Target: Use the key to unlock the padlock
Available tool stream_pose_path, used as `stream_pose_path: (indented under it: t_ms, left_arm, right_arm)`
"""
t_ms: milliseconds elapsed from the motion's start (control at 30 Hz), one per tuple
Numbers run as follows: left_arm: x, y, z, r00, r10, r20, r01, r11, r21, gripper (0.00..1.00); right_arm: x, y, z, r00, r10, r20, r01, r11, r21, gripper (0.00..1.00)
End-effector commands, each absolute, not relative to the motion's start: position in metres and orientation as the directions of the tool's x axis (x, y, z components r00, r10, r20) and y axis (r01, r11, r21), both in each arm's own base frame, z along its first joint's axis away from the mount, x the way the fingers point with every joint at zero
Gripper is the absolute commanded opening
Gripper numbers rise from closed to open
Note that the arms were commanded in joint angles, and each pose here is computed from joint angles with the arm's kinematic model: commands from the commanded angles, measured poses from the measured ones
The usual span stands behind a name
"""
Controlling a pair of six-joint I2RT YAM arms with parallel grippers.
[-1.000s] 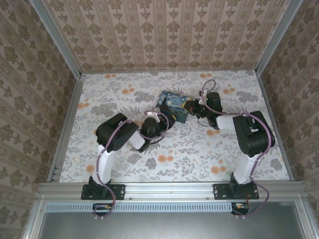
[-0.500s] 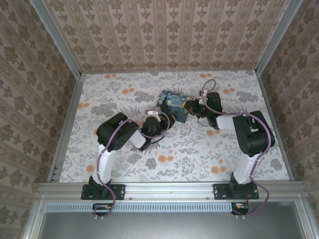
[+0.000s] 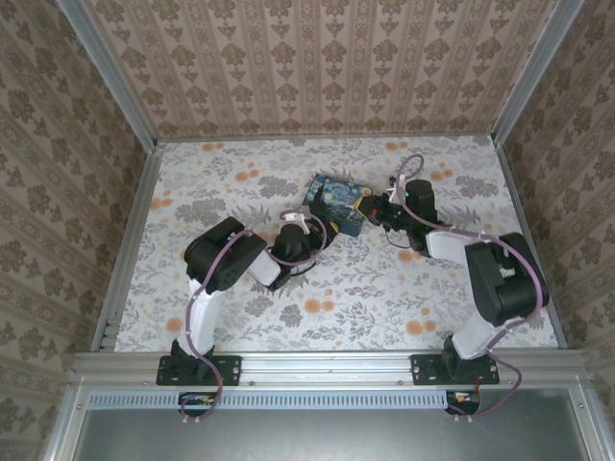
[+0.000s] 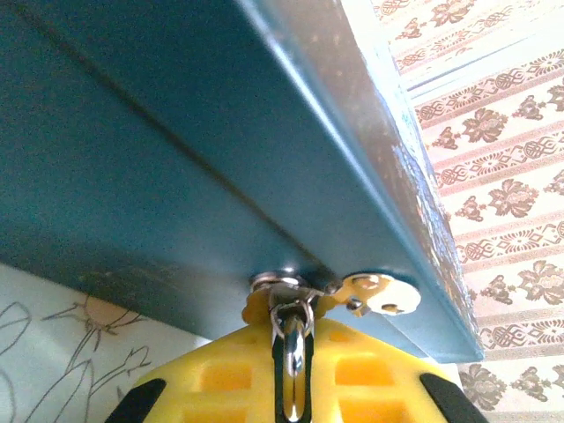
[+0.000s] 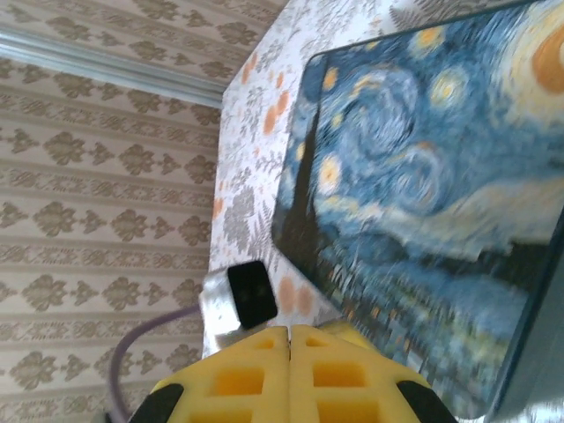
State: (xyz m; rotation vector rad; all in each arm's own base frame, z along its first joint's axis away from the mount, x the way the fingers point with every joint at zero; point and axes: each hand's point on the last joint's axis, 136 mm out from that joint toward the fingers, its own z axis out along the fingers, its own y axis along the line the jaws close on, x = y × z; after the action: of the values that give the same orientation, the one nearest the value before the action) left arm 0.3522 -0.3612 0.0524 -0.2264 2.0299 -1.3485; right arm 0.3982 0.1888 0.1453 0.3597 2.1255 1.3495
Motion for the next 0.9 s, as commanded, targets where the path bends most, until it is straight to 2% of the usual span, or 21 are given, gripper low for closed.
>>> stream_pose_path:
  t_ms: [0,167,400,867]
  left_arm:
    - [0.343,-0.358,0.065,-0.776,-0.495,-0.39,0.191,0.404,-0.895,0.0]
    - [0.333,-0.353,0.077,-0.789,-0.514,-0.336,0.169,0.345,-0.923,0.0]
    - [0.323,-0.35,0.095,-0.793,-0.53,-0.3,0.163,0.291,-0.943,0.0]
    - [0.32,-0.36,0.115,-0.804,-0.558,-0.205,0.112,0.196,-0.974,0.0]
  right_arm:
    - [0.365,0.189,0.136,-0.819,0.495,-0.292,-0.059,0.433,0.899,0.0]
    - [0.33,0.185,0.113,-0.825,0.509,-0.244,-0.01,0.418,0.908,0.0]
    - [0.311,0.19,0.094,-0.812,0.555,-0.181,0.045,0.368,0.929,0.0]
    - [0.326,0.192,0.086,-0.727,0.679,-0.104,0.134,0.29,0.948,0.0]
